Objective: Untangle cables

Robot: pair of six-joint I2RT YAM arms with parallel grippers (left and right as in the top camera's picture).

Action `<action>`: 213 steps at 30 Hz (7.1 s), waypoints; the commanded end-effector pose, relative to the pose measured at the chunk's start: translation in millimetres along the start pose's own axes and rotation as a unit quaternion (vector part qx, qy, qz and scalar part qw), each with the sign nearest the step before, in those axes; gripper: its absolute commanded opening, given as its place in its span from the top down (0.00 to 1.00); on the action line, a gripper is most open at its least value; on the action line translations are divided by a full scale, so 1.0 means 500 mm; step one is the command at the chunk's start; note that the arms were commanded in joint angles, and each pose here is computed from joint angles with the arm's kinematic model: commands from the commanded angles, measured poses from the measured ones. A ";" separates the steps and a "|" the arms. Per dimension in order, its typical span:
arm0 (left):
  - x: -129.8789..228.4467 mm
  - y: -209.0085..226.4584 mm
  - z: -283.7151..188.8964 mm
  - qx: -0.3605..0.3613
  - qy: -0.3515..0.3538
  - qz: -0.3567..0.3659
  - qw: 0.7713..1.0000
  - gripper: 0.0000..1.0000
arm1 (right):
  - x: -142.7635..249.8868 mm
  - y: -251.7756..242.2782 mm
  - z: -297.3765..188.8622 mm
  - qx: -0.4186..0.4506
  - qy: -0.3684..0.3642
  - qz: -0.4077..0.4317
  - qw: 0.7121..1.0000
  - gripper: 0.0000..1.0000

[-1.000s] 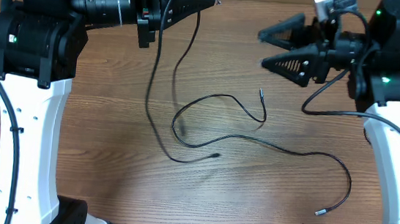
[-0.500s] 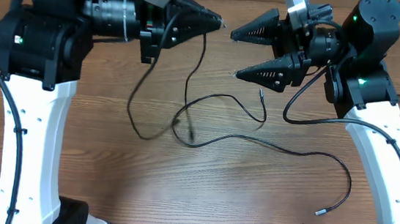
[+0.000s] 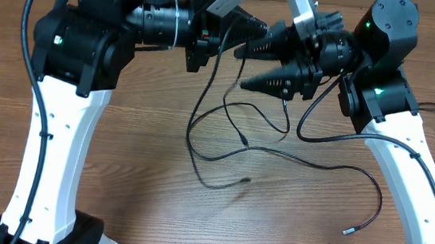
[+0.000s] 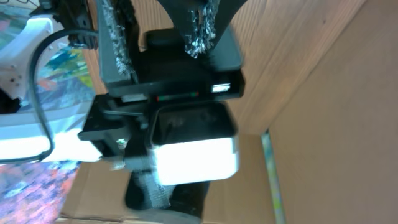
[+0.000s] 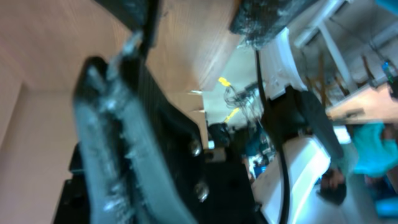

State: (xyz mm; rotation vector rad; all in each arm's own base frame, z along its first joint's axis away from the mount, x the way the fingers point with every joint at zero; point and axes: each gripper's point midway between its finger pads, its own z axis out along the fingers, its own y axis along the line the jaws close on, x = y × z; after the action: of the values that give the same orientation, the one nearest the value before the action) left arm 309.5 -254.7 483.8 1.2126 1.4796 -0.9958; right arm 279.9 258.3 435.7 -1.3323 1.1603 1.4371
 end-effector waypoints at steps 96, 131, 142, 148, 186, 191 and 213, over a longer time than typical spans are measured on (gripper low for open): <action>0.273 -0.015 -0.048 -0.028 0.255 -0.164 0.953 0.00 | 0.490 -0.334 -1.068 0.812 -0.240 0.362 0.389 0.00; 0.386 0.179 -0.126 -0.335 0.328 -0.323 0.822 0.00 | 0.504 -0.283 -0.392 0.352 0.034 0.490 0.796 0.00; 0.413 0.258 -0.214 -0.408 0.304 -0.355 0.785 0.00 | 0.604 -0.200 -0.139 0.292 0.237 0.494 0.784 0.00; 0.428 0.286 -0.250 -0.428 0.297 -0.365 0.771 0.00 | 0.646 -0.147 -0.035 0.266 0.320 0.475 0.775 0.00; 0.435 0.289 -0.244 -0.424 0.300 -0.367 0.771 0.01 | 0.866 -0.091 0.162 0.282 0.345 0.513 0.733 0.06; 0.435 0.289 -0.244 -0.424 0.300 -0.367 0.771 0.00 | 0.878 -0.093 0.165 0.288 0.340 0.529 0.722 0.22; 0.435 0.289 -0.244 -0.424 0.300 -0.367 0.771 0.00 | 0.771 -0.080 0.198 0.258 0.316 0.555 0.725 0.96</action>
State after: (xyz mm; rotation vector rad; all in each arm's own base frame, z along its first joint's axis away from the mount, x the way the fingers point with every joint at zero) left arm 414.4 -64.8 297.6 0.2386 2.6263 -0.2241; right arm 242.8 357.5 7.6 -0.6730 2.9818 1.0958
